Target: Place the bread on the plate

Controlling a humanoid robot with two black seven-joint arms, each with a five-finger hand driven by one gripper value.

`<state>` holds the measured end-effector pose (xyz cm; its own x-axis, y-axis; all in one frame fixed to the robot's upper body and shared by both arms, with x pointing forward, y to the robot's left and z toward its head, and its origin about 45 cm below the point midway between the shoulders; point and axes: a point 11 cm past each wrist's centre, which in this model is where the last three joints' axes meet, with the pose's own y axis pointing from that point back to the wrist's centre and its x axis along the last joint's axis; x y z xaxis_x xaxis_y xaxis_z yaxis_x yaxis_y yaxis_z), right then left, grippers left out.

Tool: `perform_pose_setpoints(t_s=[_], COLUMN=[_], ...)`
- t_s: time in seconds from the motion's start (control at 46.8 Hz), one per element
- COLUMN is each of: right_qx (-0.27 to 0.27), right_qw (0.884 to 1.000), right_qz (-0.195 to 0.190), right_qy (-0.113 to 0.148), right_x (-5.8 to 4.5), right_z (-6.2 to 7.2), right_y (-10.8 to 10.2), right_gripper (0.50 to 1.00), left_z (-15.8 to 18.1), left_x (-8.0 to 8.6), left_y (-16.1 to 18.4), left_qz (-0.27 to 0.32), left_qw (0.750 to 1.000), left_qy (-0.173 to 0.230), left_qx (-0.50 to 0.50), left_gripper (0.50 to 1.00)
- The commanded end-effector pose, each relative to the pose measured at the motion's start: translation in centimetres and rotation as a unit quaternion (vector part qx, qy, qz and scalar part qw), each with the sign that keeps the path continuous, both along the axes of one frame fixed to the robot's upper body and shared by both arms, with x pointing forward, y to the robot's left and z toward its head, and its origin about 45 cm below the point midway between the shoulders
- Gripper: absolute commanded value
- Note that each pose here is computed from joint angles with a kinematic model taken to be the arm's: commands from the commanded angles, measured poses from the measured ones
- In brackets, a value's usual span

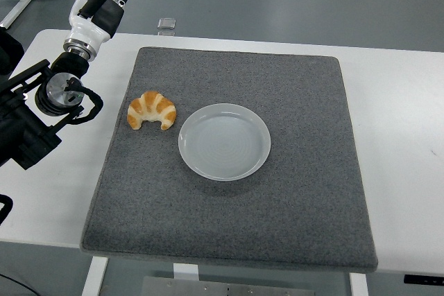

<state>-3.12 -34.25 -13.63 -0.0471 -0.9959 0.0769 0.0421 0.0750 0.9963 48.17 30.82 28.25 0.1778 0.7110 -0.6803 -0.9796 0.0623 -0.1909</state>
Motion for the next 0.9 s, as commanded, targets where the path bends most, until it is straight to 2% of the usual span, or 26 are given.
perform_pose_setpoints(t_s=[0.0,0.128,0.256,0.342,0.406,0.577,0.662,0.705,0.812,0.876], right_qx=[0.0,0.0,0.0,0.0,0.0,0.0,0.0,0.0,0.0,0.0], right_qw=[1.0,1.0,1.0,1.0,1.0,1.0,1.0,1.0,1.0,1.0], right_qz=[-0.001,0.0,0.0,-0.001,0.0,0.0,0.0,0.0,0.0,0.0], right_qy=[0.0,0.0,0.0,0.0,0.0,0.0,0.0,0.0,0.0,0.0], right_x=[0.0,0.0,0.0,0.0,0.0,0.0,0.0,0.0,0.0,0.0], right_z=[0.0,0.0,0.0,0.0,0.0,0.0,0.0,0.0,0.0,0.0], right_y=[0.0,0.0,0.0,0.0,0.0,0.0,0.0,0.0,0.0,0.0], right_gripper=[0.952,0.952,0.952,0.952,0.952,0.952,0.952,0.952,0.952,0.952], left_z=[0.0,0.3,0.3,0.3,2.0,3.5,3.8,3.4,2.2,1.4], left_x=[0.0,-0.2,-0.4,-0.5,-0.3,-0.4,-0.6,-1.1,-2.6,-3.5], left_y=[0.1,-0.5,0.3,0.0,0.2,0.4,0.2,-0.4,-0.7,-1.3], left_qz=[0.001,-0.005,-0.011,-0.036,-0.055,-0.102,-0.133,-0.159,-0.232,-0.265], left_qw=[1.0,1.0,0.999,0.994,0.979,0.927,0.89,0.866,0.784,0.745], left_qy=[0.0,-0.009,-0.008,-0.009,-0.03,-0.057,-0.066,-0.065,-0.061,-0.06], left_qx=[0.001,0.005,0.032,0.105,0.194,0.356,0.431,0.469,0.573,0.609], left_gripper=[0.994,0.994,0.994,0.994,0.994,0.994,0.994,0.992,0.994,0.994])
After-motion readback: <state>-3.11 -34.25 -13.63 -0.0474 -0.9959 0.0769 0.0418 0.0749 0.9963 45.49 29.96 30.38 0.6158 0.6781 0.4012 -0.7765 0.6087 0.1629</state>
